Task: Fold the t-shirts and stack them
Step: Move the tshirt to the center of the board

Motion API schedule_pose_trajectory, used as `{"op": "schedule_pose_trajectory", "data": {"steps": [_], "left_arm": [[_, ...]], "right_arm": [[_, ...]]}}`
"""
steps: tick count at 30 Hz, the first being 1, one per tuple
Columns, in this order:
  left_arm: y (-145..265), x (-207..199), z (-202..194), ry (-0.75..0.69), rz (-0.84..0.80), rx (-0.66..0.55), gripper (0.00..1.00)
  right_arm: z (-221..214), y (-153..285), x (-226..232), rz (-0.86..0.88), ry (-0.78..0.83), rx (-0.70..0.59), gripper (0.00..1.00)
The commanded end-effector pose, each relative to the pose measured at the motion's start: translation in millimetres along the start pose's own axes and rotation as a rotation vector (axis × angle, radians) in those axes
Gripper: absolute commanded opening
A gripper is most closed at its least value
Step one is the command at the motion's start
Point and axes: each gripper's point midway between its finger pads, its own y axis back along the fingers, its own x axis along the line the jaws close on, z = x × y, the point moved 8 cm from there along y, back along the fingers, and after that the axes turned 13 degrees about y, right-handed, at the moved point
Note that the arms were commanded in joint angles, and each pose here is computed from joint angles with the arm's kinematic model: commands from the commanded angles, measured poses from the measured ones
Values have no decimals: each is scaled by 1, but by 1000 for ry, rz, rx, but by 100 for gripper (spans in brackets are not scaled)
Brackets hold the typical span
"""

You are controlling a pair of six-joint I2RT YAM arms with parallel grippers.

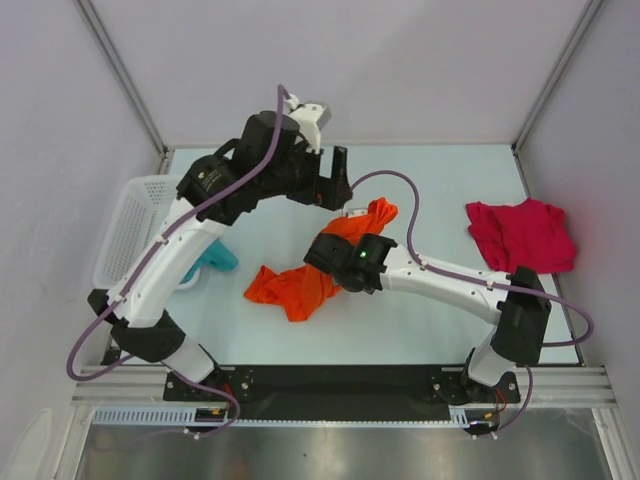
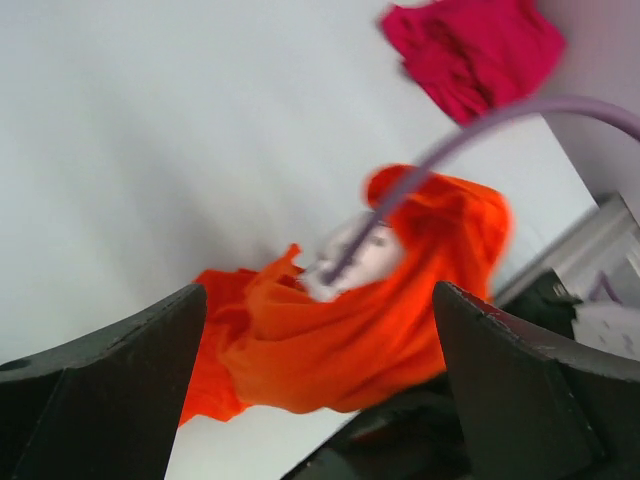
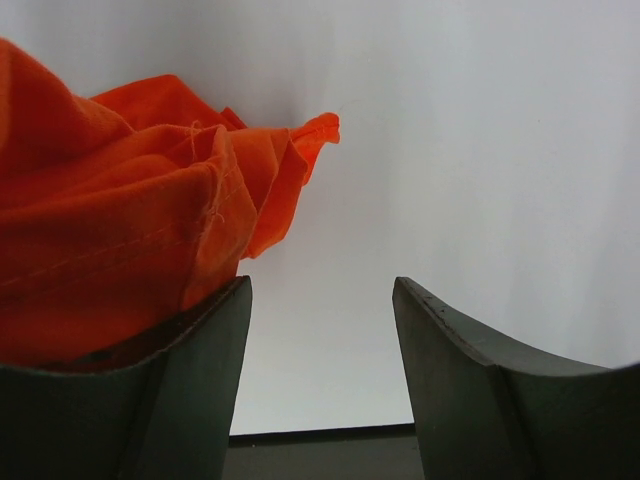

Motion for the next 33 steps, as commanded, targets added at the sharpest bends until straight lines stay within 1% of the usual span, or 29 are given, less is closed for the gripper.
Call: {"op": "schedule_pose_trajectory", "data": {"steps": [1, 7, 10, 13, 15, 16, 17, 18, 19, 20, 21, 22, 23, 25, 26, 29, 31, 33], "left_arm": [[42, 24, 17, 85, 117, -174, 100], [66, 29, 28, 128, 117, -266, 100], [84, 38, 33, 176, 175, -345, 100], [95, 58, 31, 244, 265, -382, 100], [84, 75, 16, 270, 334, -344, 99], [87, 80, 11, 281, 346, -357, 100], [69, 94, -9, 281, 395, -289, 100], [64, 101, -19, 284, 420, -273, 100], [67, 105, -27, 294, 420, -290, 99], [51, 121, -52, 305, 471, -223, 100], [47, 127, -62, 315, 482, -207, 99], [49, 130, -68, 336, 463, -225, 100], [38, 141, -88, 342, 487, -169, 99], [35, 146, -100, 361, 482, -162, 100], [28, 154, -115, 364, 508, -125, 100], [21, 164, -135, 390, 529, -98, 100], [18, 165, -140, 406, 510, -107, 99], [11, 170, -152, 411, 506, -77, 100]], "right_arm": [[11, 5, 3, -9, -34, -41, 64], [12, 4, 6, -8, -27, -40, 64], [13, 5, 4, -9, -30, -43, 64], [13, 8, 1, -10, -37, -53, 64], [13, 9, 1, -7, -40, -58, 63], [14, 11, 0, -5, -45, -64, 63], [15, 12, -1, -4, -48, -71, 63], [16, 14, -2, -3, -49, -78, 63], [16, 15, -3, -4, -51, -81, 63], [17, 17, -5, -1, -53, -86, 63], [17, 18, -7, -5, -56, -90, 63], [17, 19, -8, -7, -56, -91, 63], [18, 22, -10, -4, -61, -98, 63], [20, 25, -13, -10, -74, -113, 63], [22, 29, -17, -6, -87, -124, 63], [26, 38, -22, -3, -122, -162, 62], [28, 46, -29, 4, -147, -188, 62], [30, 54, -35, 22, -170, -211, 63]]}}
